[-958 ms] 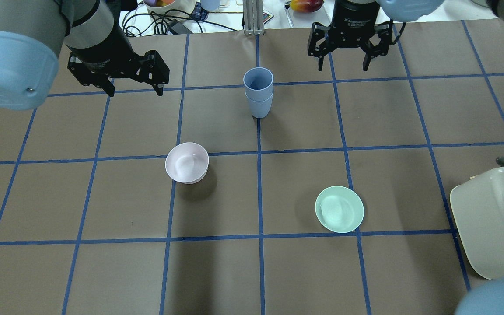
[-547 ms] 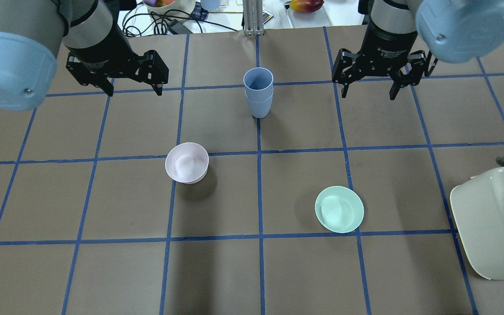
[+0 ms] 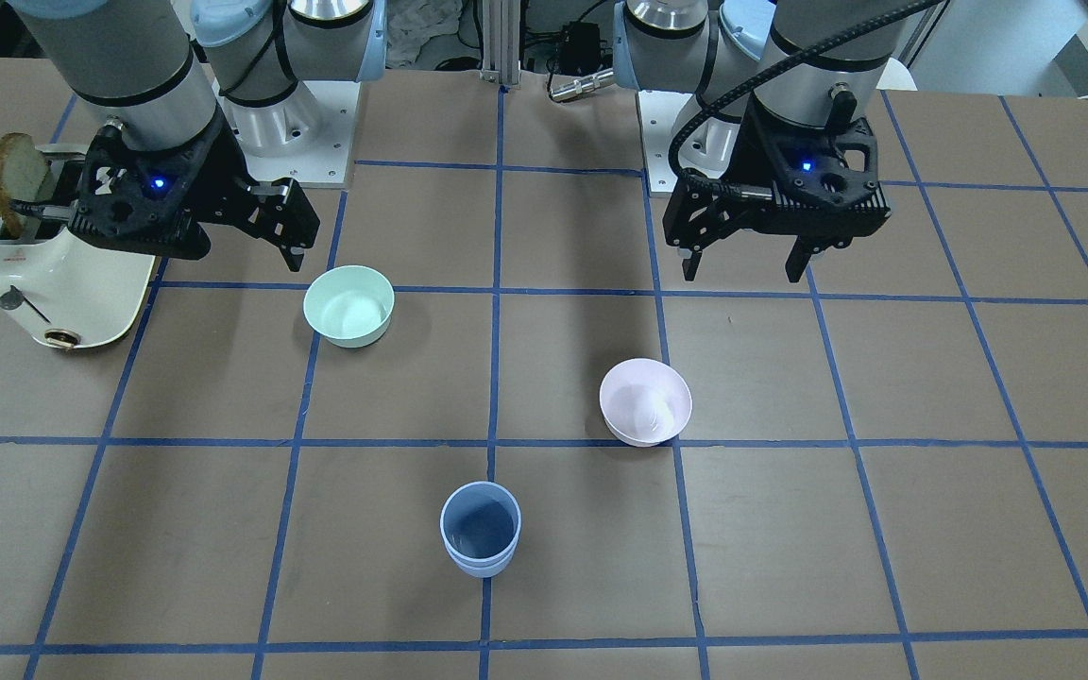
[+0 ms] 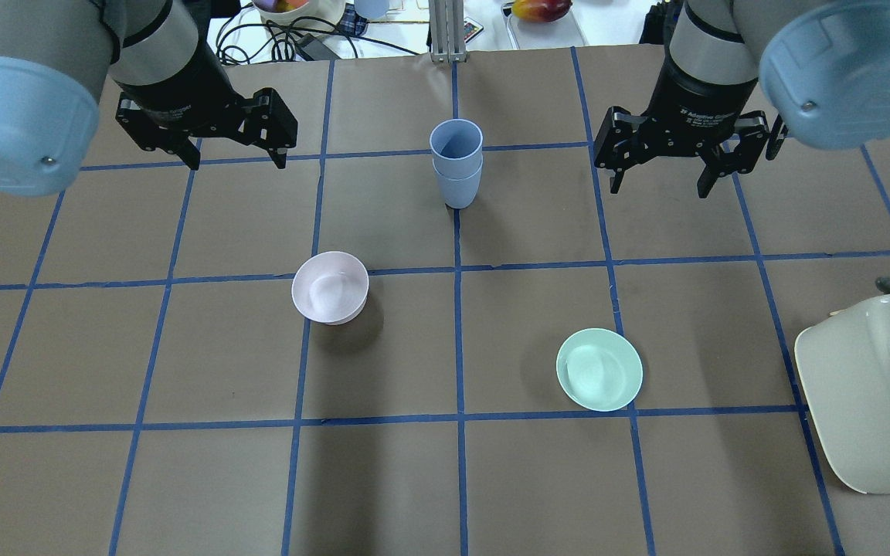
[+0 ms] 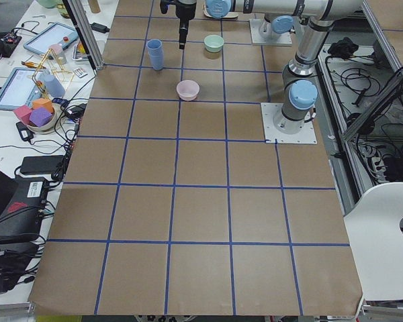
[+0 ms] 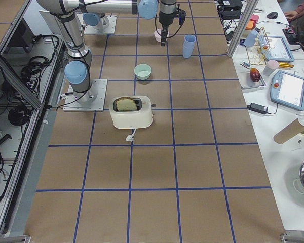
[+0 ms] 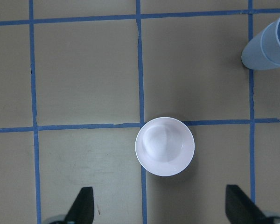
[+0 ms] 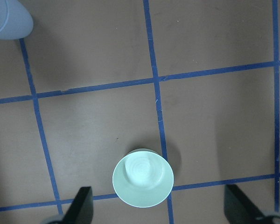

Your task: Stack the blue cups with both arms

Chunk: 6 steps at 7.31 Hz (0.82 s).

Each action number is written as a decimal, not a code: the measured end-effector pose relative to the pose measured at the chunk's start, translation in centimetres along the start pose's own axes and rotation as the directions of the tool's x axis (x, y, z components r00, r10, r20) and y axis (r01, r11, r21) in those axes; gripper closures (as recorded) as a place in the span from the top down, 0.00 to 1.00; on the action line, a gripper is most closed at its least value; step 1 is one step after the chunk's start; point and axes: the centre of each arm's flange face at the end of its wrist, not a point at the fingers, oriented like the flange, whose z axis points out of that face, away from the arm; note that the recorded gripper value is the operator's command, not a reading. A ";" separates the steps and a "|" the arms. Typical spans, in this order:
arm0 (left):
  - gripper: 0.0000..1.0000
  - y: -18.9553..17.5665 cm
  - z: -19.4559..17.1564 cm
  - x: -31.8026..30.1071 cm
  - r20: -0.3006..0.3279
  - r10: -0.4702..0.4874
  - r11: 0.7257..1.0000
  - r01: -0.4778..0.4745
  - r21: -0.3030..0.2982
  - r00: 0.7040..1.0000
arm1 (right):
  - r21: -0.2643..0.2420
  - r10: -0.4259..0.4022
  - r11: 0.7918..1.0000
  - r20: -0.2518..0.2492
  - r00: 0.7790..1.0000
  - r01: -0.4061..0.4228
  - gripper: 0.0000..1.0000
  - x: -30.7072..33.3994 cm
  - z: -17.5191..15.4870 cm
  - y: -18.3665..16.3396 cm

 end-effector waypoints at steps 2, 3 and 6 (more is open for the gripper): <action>1.00 0.0 0.0 0.0 0.000 0.000 1.000 0.000 -0.001 1.000 | 0.009 -0.054 0.999 -0.002 0.999 0.054 1.00 0.2 -0.6 0.0; 1.00 0.0 0.1 0.0 0.000 0.000 1.000 0.000 -0.002 1.000 | 0.014 -0.065 0.998 -0.014 0.998 0.065 1.00 0.5 -0.9 0.1; 1.00 0.1 0.0 0.0 0.000 0.000 1.000 0.000 -0.002 1.000 | 0.020 -0.072 0.997 -0.035 0.997 0.073 1.00 0.8 -1.2 0.2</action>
